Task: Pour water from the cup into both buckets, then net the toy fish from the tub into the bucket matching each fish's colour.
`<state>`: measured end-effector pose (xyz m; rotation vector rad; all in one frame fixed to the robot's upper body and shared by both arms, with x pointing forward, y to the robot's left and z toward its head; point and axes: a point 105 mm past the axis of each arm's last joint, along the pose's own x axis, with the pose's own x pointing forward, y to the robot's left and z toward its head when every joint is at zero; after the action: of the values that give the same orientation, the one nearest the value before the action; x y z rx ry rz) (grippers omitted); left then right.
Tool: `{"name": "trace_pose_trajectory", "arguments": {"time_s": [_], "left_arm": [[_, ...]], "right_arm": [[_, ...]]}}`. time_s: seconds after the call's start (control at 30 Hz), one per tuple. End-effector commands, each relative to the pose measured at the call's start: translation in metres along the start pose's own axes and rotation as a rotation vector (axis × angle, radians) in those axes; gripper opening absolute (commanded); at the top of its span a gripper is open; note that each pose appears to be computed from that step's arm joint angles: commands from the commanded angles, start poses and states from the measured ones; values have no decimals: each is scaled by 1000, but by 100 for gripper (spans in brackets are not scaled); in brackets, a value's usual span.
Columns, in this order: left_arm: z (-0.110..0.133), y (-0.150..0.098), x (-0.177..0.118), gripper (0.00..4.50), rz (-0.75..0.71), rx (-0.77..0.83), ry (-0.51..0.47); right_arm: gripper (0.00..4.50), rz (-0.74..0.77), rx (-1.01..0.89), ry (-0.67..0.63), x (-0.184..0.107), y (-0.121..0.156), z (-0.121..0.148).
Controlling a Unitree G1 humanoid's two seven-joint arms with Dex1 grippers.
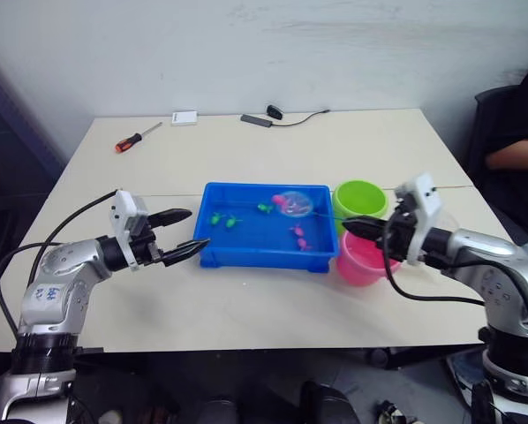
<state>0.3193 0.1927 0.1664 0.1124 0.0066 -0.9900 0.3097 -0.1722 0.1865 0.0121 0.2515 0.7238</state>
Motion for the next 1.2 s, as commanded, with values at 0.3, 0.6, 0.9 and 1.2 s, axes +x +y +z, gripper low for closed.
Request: {"name": "trace_pose_trajectory", "arguments": {"time_s": [0.3, 0.6, 0.9, 1.2], "left_arm": [[11, 6, 14, 447, -82, 58, -23], [9, 2, 24, 447, -135, 71, -21], [7, 1, 25, 447, -146, 69, -19], [6, 2, 29, 447, -158, 69, -19]], "right_arm": [[0, -134, -83, -75, -46, -8, 12], [0, -220, -82, -51, -78, -10, -1], [0, -282, -74, -34, -99, -11, -11], [0, -337, -83, -12, -114, -13, -17]]}}
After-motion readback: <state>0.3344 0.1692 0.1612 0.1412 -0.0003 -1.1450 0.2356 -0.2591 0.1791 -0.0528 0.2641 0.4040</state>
